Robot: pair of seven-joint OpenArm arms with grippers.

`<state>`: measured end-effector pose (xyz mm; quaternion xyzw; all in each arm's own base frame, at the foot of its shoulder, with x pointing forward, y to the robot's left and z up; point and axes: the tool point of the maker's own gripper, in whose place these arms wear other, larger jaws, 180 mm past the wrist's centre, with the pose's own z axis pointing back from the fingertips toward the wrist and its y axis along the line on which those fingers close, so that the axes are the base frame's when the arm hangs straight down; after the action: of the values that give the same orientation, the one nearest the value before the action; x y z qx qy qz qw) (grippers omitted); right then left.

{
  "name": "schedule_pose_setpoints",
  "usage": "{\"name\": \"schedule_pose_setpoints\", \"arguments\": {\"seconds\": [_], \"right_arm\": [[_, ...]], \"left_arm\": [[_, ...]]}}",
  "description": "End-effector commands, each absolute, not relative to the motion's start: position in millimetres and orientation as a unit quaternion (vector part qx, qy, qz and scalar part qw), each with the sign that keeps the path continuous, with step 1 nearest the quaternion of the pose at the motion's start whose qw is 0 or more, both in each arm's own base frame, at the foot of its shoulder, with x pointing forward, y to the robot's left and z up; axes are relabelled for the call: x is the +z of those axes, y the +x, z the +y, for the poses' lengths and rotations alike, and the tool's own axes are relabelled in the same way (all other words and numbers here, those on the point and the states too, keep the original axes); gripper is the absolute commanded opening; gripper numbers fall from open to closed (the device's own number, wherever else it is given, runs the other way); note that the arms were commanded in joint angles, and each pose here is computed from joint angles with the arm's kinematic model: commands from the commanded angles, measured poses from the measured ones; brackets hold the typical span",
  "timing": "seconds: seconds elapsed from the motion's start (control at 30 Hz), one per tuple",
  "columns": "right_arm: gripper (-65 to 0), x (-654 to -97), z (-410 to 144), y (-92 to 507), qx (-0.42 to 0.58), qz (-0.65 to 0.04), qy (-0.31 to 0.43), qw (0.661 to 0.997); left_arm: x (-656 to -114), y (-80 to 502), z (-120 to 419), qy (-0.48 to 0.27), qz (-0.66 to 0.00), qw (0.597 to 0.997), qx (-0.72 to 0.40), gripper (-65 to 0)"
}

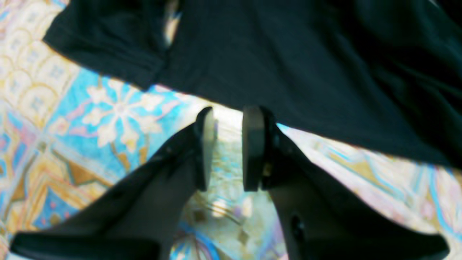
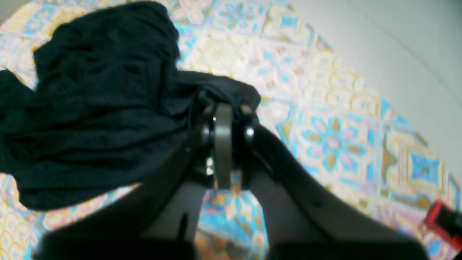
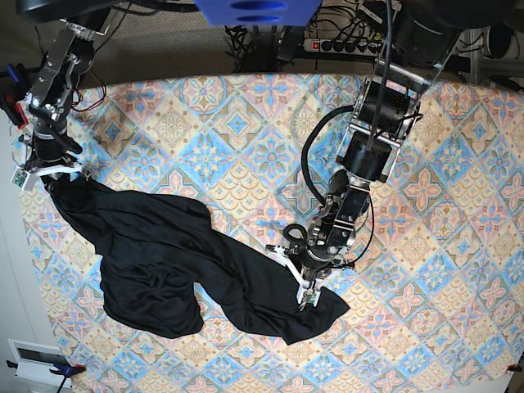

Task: Layout the t-shirt on the table in an organized manner, then fold the t-shirt properly
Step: 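Reach the left gripper to the shirt's sleeve end and grasp it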

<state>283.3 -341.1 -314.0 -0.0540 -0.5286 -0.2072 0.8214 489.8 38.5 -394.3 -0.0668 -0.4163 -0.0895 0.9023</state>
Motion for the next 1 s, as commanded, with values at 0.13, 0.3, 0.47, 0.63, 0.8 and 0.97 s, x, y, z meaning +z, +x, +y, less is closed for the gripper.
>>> {"name": "schedule_pose_setpoints", "arguments": {"seconds": [0.13,0.3,0.47,0.63,0.8,0.97], "right_arm": [[-65.0,-296,-345,290,-0.198,-0.552,-0.058,0.808],[-65.0,-305,-321,299,-0.174,-0.545,-0.038,0.819],[-65.0,-306,-316,300,-0.169,-0.544,-0.034,0.821],[-65.0,-308,-316,298,-0.169,-0.541,-0.033,0.823],[-65.0,-292,-311,302,-0.159,-0.56,-0.032,0.813],[-65.0,-274,-306,305,-0.148,-0.578,-0.032,0.802]], "left_arm": [[-386,509,43,-0.108,-0.414,0.904,0.012,-43.2],[-385,508,31,-0.129,-0.41,0.902,0.031,-41.3],[-383,505,9,-0.146,-0.408,0.901,0.027,-41.1],[-396,497,-14,-0.158,-0.379,0.912,0.023,-41.1],[-411,491,-12,-0.15,-0.371,0.916,0.021,-41.4],[-423,484,-13,-0.136,-0.355,0.925,0.002,-56.1]]}}
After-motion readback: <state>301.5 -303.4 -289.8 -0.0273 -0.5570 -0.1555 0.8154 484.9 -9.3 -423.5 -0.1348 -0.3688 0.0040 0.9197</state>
